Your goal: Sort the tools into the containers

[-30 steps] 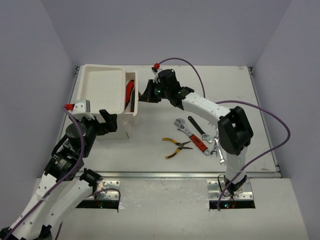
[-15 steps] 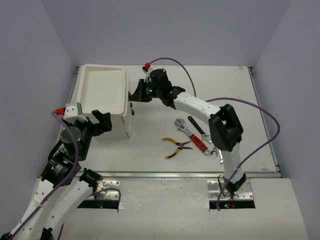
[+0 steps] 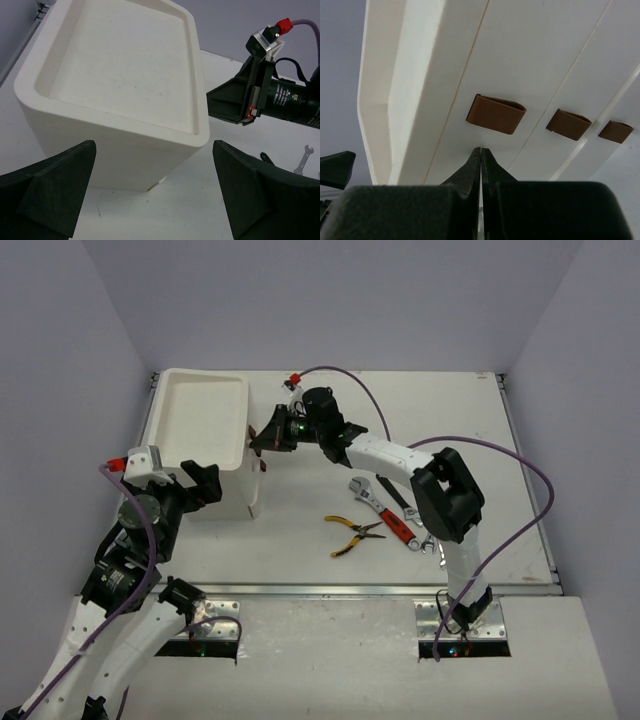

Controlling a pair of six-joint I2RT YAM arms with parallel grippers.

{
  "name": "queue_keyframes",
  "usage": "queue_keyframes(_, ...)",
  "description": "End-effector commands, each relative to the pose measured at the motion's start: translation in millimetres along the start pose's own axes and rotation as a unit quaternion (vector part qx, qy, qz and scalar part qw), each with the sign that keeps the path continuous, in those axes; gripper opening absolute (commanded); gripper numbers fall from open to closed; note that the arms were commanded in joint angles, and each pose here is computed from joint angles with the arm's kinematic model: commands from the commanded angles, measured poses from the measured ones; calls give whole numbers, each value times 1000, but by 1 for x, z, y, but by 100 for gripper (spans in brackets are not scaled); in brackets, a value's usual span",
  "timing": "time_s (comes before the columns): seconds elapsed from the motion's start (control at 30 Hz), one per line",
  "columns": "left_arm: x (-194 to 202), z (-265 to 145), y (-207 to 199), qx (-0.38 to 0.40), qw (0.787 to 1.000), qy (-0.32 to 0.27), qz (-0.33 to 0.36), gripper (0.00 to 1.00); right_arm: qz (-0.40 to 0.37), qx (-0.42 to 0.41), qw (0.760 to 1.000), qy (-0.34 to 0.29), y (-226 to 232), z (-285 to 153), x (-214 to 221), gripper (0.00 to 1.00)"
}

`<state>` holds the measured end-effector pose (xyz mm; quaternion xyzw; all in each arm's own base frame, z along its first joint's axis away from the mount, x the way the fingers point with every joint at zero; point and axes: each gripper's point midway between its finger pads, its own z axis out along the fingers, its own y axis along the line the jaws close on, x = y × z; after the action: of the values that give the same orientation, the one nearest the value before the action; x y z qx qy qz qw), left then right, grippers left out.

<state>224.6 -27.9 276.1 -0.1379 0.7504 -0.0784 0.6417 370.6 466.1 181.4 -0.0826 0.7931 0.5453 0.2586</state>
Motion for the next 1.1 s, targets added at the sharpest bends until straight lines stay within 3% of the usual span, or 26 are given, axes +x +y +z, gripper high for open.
queue_keyframes(0.0,-18,-2,-2,2,1000,-25,-14,100,-2,-67,998,4,31,2,11,0)
queue_keyframes(0.1,-18,-2,-2,2,1000,-24,-13,100,-9,-22,1000,-11,17,-8,10,2)
queue_keyframes(0.33,-19,-3,-3,5,1000,-27,-15,100,13,75,996,-37,-59,-44,-3,47)
queue_keyframes(0.43,-19,-3,-4,8,1000,-27,-14,100,-7,9,1000,-27,-58,-40,-5,55)
queue_keyframes(0.5,-19,-2,-5,9,1000,-25,-12,100,-27,-68,997,12,-49,-32,4,59)
queue_keyframes(0.73,-17,-1,-5,11,1000,-23,-11,100,-51,-182,980,56,-34,-2,-6,59)
queue_keyframes(1.07,-15,1,-8,17,1000,-17,-7,100,-33,-217,973,74,-52,21,-2,53)
